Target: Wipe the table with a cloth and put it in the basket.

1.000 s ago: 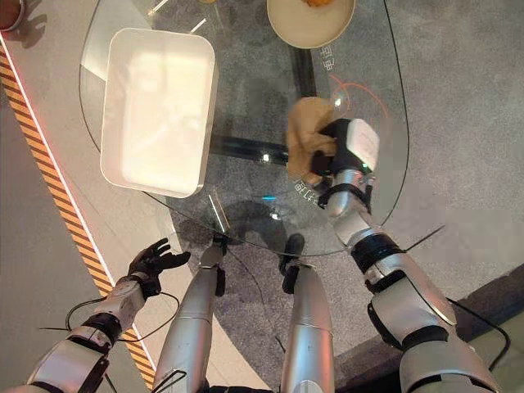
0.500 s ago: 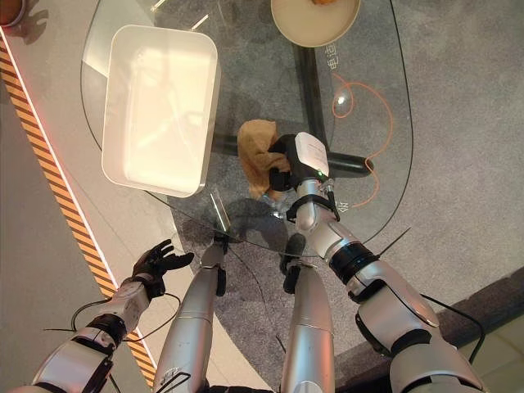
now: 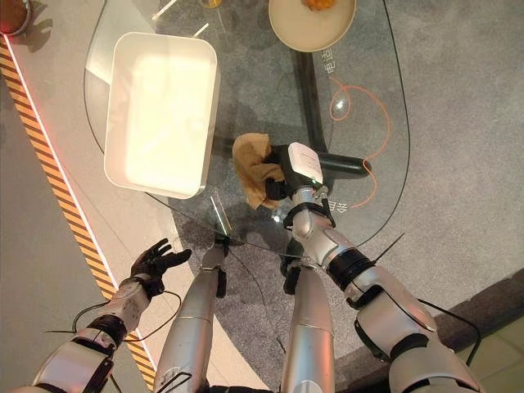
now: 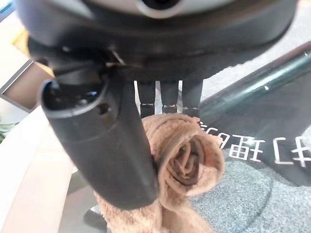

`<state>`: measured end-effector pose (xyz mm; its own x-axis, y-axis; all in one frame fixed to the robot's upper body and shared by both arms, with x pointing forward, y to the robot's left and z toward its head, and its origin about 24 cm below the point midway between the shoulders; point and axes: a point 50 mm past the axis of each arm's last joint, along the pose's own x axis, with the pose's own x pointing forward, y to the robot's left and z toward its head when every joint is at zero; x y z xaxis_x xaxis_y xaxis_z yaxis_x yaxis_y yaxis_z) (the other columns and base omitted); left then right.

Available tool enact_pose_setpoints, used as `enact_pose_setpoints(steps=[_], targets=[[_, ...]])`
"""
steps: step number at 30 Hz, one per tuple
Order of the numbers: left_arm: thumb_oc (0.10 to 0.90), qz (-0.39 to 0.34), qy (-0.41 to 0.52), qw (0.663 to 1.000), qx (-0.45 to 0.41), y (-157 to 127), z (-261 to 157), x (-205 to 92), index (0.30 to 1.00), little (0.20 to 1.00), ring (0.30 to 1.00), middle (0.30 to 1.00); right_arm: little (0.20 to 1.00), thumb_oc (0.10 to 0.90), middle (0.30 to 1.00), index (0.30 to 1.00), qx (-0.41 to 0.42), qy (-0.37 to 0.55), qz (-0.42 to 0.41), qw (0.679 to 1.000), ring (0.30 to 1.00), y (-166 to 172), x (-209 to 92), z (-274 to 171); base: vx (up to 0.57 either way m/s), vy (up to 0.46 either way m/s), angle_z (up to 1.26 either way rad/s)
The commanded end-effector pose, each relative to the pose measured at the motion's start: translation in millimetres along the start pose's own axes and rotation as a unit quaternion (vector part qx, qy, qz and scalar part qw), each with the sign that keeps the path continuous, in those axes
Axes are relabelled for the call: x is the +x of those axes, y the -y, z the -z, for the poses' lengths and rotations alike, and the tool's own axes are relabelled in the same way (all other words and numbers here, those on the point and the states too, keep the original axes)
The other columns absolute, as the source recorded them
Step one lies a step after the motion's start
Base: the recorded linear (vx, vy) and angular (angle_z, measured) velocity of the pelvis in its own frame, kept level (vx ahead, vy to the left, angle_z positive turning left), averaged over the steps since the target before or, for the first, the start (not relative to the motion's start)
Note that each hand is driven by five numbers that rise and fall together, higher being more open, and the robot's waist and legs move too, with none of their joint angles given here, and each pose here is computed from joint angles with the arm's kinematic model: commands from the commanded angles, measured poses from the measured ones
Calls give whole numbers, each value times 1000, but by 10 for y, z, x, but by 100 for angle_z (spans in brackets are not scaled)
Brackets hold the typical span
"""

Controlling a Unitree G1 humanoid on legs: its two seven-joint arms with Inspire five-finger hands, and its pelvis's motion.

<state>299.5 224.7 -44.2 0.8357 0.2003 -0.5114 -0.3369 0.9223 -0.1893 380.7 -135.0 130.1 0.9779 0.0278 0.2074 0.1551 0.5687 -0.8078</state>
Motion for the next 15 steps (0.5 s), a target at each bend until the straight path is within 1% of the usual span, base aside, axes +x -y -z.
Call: enact_pose_setpoints(steps=[1, 8, 15], targets=[[800, -61, 26, 993, -100, -203, 94, -61, 900, 900, 900, 900, 200, 100, 300, 300, 95, 48, 76, 991, 300, 214, 20, -281, 0, 0, 0], [800, -127, 82, 962, -227, -393, -126, -70, 900, 900, 900, 900, 200, 100, 300, 300, 194, 12, 137, 971, 300, 350, -27, -117, 0, 0, 0], [800, -158, 114, 942, -274, -520, -257, -91, 900, 900, 900, 900, 200, 100, 300, 300, 222, 8, 173, 960, 300, 482, -87, -3, 0, 0, 0]])
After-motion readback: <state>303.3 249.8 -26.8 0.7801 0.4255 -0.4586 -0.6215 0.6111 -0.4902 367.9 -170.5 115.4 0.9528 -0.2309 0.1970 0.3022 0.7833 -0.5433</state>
